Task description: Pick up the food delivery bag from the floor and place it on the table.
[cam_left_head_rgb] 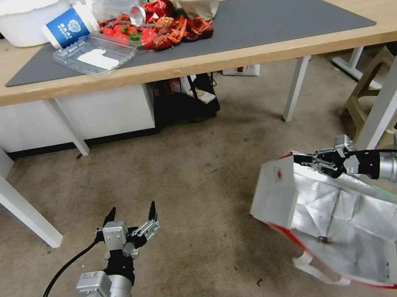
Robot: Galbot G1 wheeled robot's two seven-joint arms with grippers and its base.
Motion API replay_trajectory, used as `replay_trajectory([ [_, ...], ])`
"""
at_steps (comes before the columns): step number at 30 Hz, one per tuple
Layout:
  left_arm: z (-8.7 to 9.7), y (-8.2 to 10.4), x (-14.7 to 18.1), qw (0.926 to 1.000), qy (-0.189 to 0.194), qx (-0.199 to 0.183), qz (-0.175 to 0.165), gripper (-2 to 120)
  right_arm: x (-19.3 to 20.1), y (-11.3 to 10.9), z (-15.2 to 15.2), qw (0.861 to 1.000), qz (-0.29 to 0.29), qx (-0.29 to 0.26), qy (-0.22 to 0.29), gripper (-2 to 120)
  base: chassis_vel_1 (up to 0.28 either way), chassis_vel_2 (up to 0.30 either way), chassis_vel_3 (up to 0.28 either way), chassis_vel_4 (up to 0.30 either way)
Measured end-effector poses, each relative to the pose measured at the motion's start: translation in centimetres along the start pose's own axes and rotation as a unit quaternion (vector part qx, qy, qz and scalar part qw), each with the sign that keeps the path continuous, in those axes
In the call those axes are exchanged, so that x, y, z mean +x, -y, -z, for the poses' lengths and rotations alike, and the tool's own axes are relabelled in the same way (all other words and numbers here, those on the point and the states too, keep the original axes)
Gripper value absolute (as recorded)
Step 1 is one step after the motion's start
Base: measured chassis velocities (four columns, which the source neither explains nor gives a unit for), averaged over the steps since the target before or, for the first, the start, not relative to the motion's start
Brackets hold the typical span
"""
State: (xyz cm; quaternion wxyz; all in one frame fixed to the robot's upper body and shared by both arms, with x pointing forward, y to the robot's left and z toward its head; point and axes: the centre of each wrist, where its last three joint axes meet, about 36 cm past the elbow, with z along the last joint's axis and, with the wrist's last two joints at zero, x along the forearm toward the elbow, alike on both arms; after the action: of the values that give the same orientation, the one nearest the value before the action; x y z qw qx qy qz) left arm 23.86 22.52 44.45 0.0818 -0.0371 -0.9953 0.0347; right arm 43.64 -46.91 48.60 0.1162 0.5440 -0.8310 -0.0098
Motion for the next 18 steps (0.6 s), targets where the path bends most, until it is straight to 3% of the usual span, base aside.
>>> replay_trajectory([
  [10, -0.2, -0.1, -0.2, 0.9999, -0.003, 0.006, 0.012, 100, -1.2, -0.9, 2.9, 0.994, 0.096, -0.033, 0.048, 0, 0.000, 0.000, 0.000, 0.000],
  [18, 0.6, 0.1, 0.2, 0.9998, -0.014, 0.015, 0.004, 100, -1.7, -1.4, 3.4, 0.982, 0.158, -0.069, 0.070, 0, 0.000, 0.000, 0.000, 0.000],
])
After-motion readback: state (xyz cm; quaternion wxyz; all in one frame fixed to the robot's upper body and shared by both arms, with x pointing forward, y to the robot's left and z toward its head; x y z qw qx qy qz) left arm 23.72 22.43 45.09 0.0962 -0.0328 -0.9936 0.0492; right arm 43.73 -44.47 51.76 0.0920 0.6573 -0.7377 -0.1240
